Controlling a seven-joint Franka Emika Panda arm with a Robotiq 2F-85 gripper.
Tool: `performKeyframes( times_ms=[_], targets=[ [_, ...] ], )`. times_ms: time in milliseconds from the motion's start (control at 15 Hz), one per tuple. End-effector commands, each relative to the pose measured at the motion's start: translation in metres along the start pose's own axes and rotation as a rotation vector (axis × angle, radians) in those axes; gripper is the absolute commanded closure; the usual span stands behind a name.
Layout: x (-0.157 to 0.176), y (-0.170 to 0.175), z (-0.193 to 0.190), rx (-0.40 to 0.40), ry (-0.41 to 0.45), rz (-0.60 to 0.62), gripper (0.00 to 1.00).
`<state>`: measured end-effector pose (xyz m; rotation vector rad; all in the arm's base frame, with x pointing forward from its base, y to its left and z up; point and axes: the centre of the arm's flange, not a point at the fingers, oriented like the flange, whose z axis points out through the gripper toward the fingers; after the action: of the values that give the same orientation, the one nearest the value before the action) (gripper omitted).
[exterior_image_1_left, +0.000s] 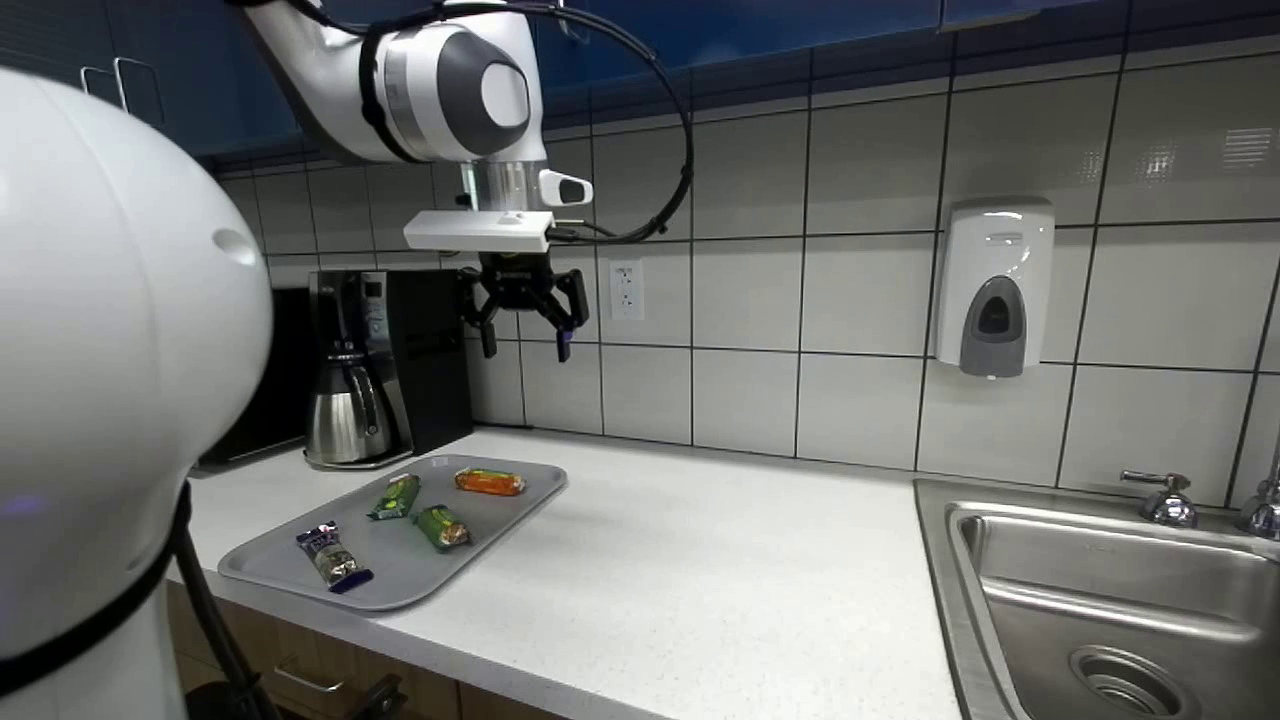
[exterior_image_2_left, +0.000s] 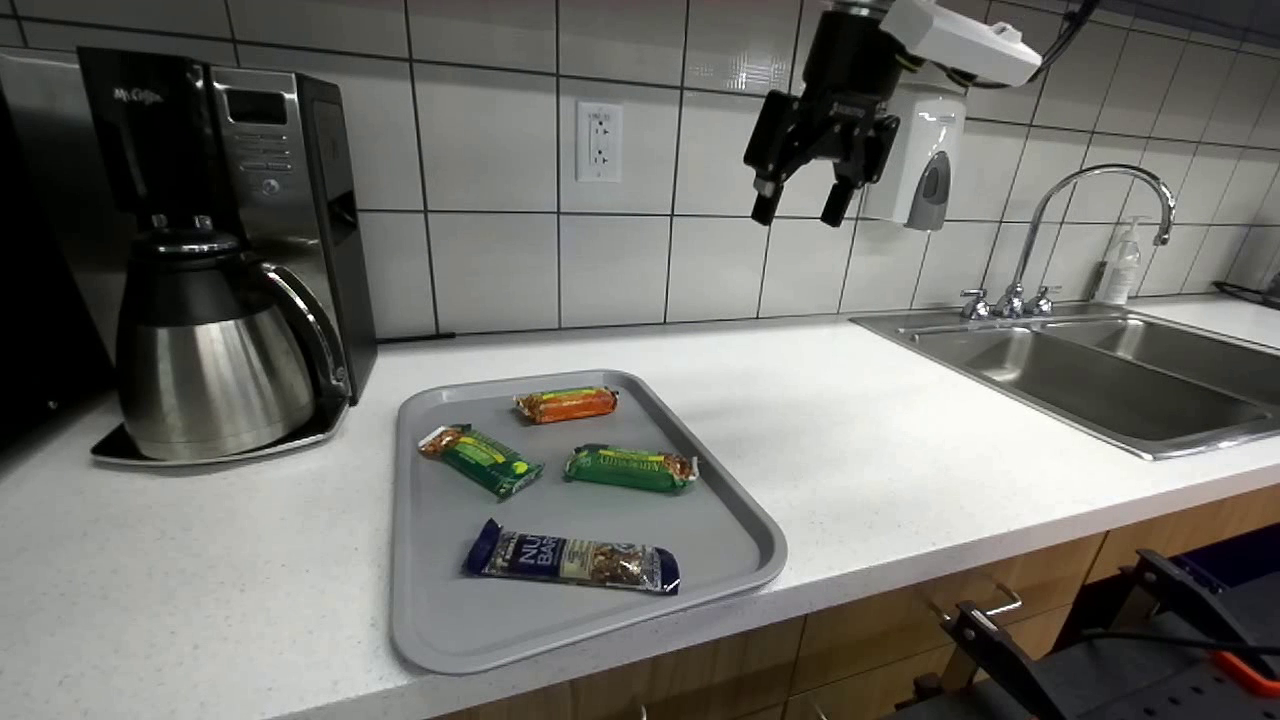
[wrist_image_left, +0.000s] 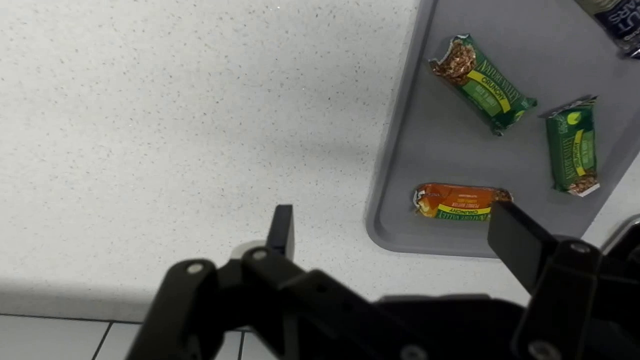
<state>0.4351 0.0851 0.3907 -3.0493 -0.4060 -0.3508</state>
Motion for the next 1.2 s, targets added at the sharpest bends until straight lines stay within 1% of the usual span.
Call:
performKeyframes(
  times_ms=[0,267,733,800,933,1133],
  targets=[
    [0.016,-0.018,0.018,0.003,-0.005,0.007,0.00],
    [0.018,-0.023,0.027,0.015,-0.034,-0.025,0.00],
    [0.023,-0.024,0.031,0.021,-0.048,-0.059,0.00],
    [0.044,-0.060,0.047,0.010,-0.052,-0.064,0.00],
    [0.055,-0.081,0.054,0.019,-0.070,-0.084,0.00],
    [0.063,-0.114,0.071,0.047,-0.104,-0.106,0.00]
  ],
)
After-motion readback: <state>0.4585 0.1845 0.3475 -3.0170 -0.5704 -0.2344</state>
